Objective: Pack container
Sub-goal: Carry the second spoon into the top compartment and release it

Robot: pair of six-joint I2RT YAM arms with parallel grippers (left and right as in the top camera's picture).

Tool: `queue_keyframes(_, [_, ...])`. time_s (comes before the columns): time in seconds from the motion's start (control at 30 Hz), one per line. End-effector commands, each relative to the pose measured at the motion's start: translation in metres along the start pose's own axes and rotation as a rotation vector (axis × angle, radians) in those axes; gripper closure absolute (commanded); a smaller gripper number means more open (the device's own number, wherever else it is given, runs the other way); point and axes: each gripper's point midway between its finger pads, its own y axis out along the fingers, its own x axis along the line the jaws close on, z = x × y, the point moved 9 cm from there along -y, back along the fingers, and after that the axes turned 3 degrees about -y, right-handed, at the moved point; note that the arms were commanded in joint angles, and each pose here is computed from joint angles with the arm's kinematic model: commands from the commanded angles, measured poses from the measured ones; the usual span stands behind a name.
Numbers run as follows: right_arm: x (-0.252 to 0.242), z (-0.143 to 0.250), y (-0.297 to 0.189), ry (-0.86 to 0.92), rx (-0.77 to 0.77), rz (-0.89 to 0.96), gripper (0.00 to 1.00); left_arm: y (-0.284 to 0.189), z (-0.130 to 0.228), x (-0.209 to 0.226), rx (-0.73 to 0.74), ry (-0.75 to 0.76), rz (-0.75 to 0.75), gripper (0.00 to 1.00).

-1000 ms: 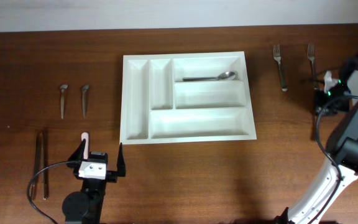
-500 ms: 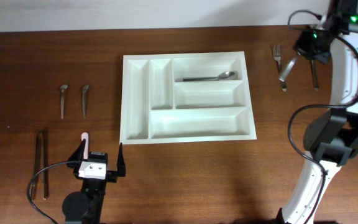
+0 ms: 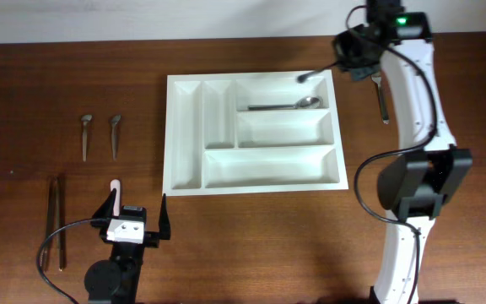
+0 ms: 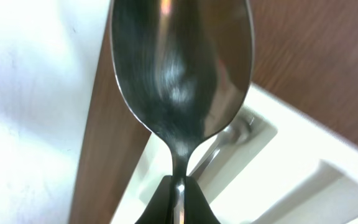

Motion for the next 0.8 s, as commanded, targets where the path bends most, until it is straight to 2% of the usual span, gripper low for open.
queue_keyframes(0.0, [0.008, 0.020, 0.003, 0.120, -0.067, 0.019, 0.96, 0.000, 0.002, 0.000, 0.002, 0.012, -0.002, 0.01])
queue_keyframes(0.33, [0.018, 0.066, 0.037, 0.148, -0.069, 0.020, 0.96, 0.000, 0.002, 0.000, 0.002, 0.012, -0.002, 0.01])
queue_keyframes(0.4, [0.014, 0.072, 0.048, 0.199, -0.061, 0.047, 0.96, 0.000, 0.002, 0.000, 0.002, 0.012, -0.002, 0.01])
queue_keyframes(0.77, [0.007, 0.075, 0.093, 0.303, -0.049, 0.080, 0.96, 0.000, 0.002, 0.000, 0.002, 0.012, -0.002, 0.01])
